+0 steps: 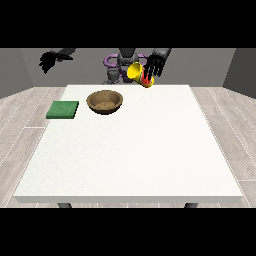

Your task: Pick the cup and pour the ball into the bowl, then pick the bowl and place it on the pad

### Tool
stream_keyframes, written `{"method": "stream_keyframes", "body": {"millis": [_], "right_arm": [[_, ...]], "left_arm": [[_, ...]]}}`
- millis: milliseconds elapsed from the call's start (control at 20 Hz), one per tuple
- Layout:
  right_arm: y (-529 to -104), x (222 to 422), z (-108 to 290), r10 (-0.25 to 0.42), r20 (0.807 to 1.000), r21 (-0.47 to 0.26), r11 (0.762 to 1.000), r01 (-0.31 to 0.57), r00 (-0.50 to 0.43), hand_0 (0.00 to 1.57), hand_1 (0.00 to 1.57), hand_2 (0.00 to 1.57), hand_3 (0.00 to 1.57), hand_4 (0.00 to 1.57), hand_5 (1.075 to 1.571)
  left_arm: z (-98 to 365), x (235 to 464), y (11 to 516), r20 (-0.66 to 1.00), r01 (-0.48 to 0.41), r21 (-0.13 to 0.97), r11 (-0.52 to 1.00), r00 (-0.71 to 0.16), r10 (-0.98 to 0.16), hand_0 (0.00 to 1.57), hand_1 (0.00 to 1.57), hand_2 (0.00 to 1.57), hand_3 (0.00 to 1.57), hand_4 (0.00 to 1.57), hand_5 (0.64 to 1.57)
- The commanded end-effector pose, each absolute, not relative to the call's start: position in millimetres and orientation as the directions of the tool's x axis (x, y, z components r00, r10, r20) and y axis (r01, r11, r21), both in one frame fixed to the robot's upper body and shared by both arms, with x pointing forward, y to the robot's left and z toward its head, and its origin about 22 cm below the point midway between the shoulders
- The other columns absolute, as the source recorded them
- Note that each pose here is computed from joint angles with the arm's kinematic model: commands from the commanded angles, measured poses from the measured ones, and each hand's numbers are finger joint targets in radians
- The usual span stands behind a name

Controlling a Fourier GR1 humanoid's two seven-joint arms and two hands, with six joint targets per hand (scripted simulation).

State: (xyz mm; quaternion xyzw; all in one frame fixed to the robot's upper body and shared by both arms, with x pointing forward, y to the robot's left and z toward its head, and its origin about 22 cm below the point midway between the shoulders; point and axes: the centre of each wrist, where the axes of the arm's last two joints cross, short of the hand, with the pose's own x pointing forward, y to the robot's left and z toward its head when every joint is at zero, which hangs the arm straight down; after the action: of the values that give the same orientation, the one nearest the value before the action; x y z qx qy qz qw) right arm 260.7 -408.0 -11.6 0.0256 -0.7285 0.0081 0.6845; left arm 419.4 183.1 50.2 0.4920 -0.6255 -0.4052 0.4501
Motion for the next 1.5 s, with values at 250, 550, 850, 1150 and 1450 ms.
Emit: {"method": "stream_keyframes", "body": {"millis": [250, 550, 850, 1150, 1450], "right_arm": [[-415, 261, -17, -0.029, 0.998, 0.025, 0.998, -0.06, -0.062, 0.0, 0.0, 0.0, 0.0, 0.0, 1.571], [-396, 276, -18, -0.055, 0.996, 0.048, 0.994, -0.098, -0.071, 0.0, 0.0, 0.0, 0.0, 0.0, 1.57], [-406, 276, -14, -0.043, 0.997, 0.038, 0.997, -0.069, -0.069, 0.0, 0.0, 0.0, 0.0, 0.0, 1.571], [-402, 272, -18, -0.052, 0.999, 0.052, 0.996, -0.068, 0.004, 0.0, 0.0, 0.0, 0.0, 0.0, 1.569], [-420, 242, -34, -0.056, 0.998, 0.056, 0.998, 0.008, 0.041, 0.0, 0.0, 0.0, 0.0, 0.0, 1.569]], "left_arm": [[38, 402, 83, -0.319, -0.289, 0.926, -0.242, -0.26, -0.911, 1.48, 1.48, 1.57, 1.57, 1.57, 1.204], [46, 405, 66, -0.66, -0.38, 0.74, -0.555, -0.257, -0.705, 1.53, 1.53, 1.57, 1.57, 1.56, 1.164], [38, 394, 43, -0.816, -0.42, 0.576, -0.701, -0.251, -0.52, 1.46, 1.46, 1.57, 1.57, 1.51, 1.178], [42, 393, 44, -0.829, -0.418, 0.559, -0.716, -0.292, -0.477, 1.45, 1.45, 1.57, 1.57, 1.53, 1.134], [53, 406, 98, -0.11, -0.231, 0.97, -0.078, -0.127, -0.986, 1.3, 1.3, 1.57, 1.57, 1.57, 1.19]]}}
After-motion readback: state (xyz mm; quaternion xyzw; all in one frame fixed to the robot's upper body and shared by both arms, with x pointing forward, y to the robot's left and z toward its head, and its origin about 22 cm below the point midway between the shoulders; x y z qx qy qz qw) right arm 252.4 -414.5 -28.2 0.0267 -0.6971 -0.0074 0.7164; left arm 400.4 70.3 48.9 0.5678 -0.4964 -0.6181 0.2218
